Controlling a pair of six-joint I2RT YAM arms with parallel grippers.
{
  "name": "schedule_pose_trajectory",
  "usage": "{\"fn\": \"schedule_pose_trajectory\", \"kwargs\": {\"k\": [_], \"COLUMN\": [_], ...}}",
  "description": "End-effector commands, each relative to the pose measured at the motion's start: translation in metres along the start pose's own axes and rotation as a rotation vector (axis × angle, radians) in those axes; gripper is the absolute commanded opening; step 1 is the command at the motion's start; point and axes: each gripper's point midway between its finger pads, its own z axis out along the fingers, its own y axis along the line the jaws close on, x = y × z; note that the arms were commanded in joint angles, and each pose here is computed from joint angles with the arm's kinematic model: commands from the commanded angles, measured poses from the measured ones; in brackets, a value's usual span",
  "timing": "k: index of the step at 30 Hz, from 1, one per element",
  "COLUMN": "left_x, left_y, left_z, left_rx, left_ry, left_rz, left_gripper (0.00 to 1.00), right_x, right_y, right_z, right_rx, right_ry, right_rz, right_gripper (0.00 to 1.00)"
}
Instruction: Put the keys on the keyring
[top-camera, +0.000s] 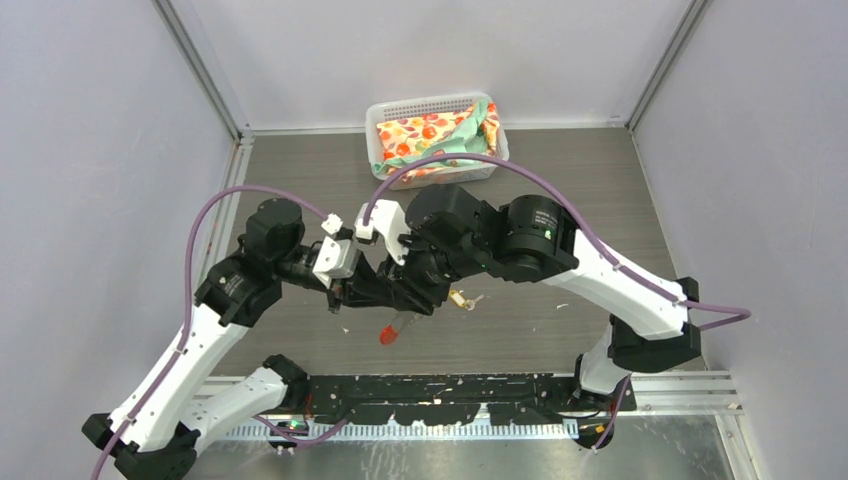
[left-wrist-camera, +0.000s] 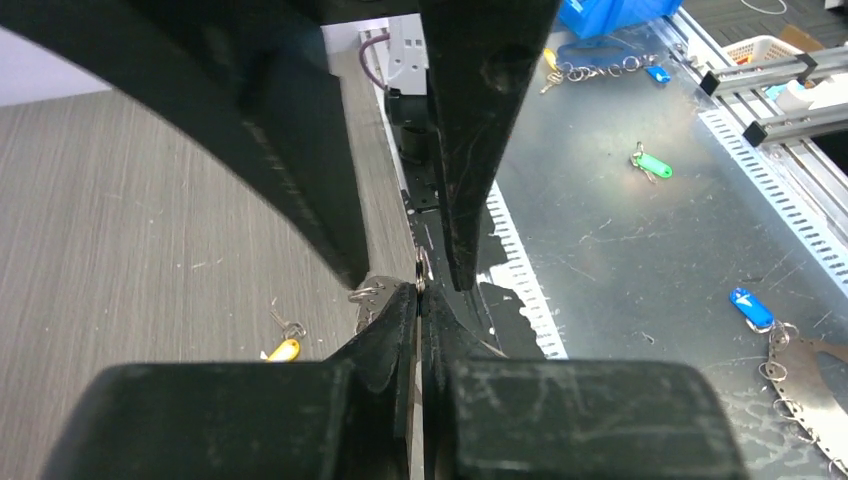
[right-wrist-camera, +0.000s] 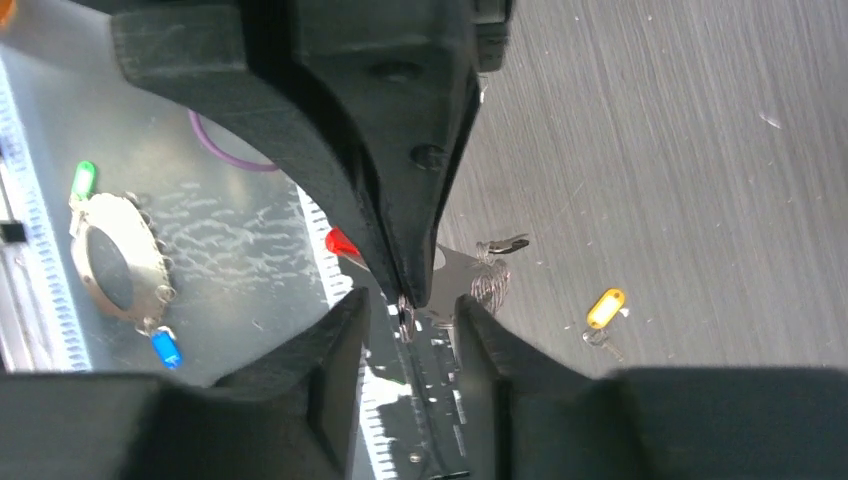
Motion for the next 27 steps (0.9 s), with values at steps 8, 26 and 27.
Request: {"fn": "schedule_pose_trajectory", "kwargs": {"k": [8,26,27], "left_x": [-0.044,-0.077,-0.080], "left_y": [-0.031,-0.045,-0.044], "left_z": [-0.007,-0.011,-0.011], "left_rx": [0.139,0.179,0.173], "left_ry": [-0.160,-0.243,-0.245], "left_rz": [0.520,0.744,0.733], "left_gripper": [0.00,0.00,0.00], "right_x": [-0.027,-0.016,-0.016], "right_y": [-0.005,0.009,0.014], "right_z": [-0.113,-0.105,-0.100], "right_rx": [0.056,-0.031,-0.055], "right_ry": [-0.701,-0.773,-0.759], "right_rz": [-0.076,-0.162,-0.176], "right_gripper": [0.78,0.78,0.78]}}
